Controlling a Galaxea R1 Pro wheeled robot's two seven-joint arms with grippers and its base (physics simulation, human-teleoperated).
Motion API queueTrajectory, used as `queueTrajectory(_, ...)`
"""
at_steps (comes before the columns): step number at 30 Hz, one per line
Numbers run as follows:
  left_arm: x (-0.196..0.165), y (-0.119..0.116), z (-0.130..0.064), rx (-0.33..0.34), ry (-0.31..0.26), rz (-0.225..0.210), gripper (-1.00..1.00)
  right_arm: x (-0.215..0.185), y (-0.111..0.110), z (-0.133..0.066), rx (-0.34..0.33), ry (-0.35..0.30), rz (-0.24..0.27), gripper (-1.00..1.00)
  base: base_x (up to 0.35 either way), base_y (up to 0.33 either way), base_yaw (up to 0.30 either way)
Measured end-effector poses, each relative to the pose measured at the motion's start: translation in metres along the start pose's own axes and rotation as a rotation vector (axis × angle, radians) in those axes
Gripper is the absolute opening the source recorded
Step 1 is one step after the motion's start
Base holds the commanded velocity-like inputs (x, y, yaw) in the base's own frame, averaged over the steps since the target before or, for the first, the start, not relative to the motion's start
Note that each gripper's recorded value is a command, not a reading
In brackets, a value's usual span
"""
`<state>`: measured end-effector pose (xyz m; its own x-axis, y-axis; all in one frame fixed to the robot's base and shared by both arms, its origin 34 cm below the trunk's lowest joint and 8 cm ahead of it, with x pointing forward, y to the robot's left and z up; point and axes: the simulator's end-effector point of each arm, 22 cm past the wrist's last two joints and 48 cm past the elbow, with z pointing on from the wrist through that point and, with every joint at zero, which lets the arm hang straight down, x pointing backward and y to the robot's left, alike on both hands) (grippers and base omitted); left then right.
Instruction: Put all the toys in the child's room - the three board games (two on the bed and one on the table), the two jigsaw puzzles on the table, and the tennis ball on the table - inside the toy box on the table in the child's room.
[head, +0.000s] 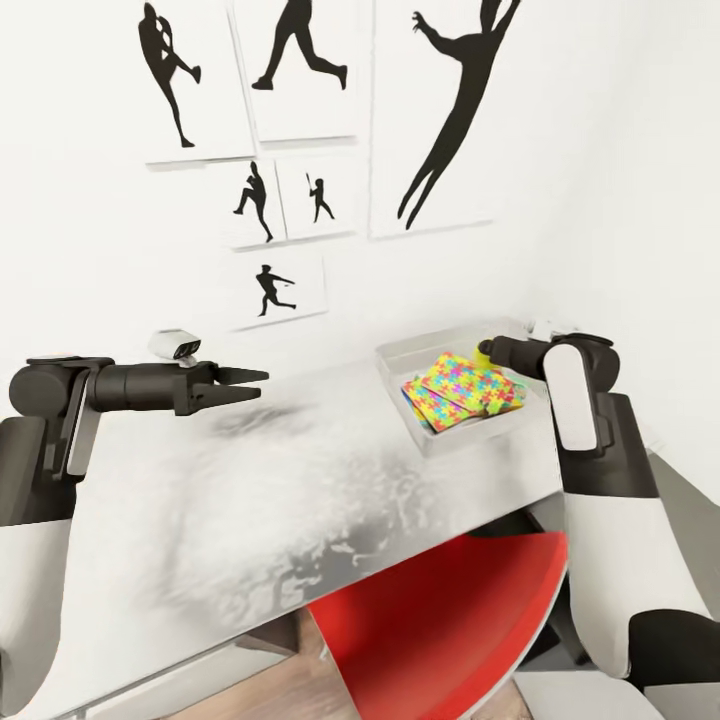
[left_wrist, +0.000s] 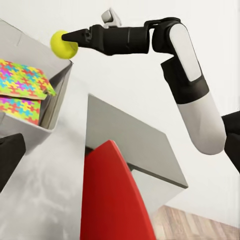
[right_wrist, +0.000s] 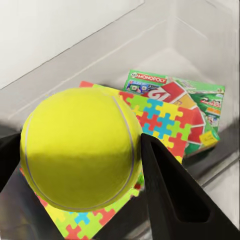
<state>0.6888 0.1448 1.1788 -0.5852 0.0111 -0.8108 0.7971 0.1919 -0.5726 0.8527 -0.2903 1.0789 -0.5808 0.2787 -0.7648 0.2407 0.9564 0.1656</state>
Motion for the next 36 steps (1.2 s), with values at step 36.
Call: queueTrajectory(36,-0.004,-0.004,-0.002,-0.004,-0.003,0.011,1.0,0.0,0.02,0.052,0.148,0.242,-0.055,-1.0,0.0,0.0,-0.047)
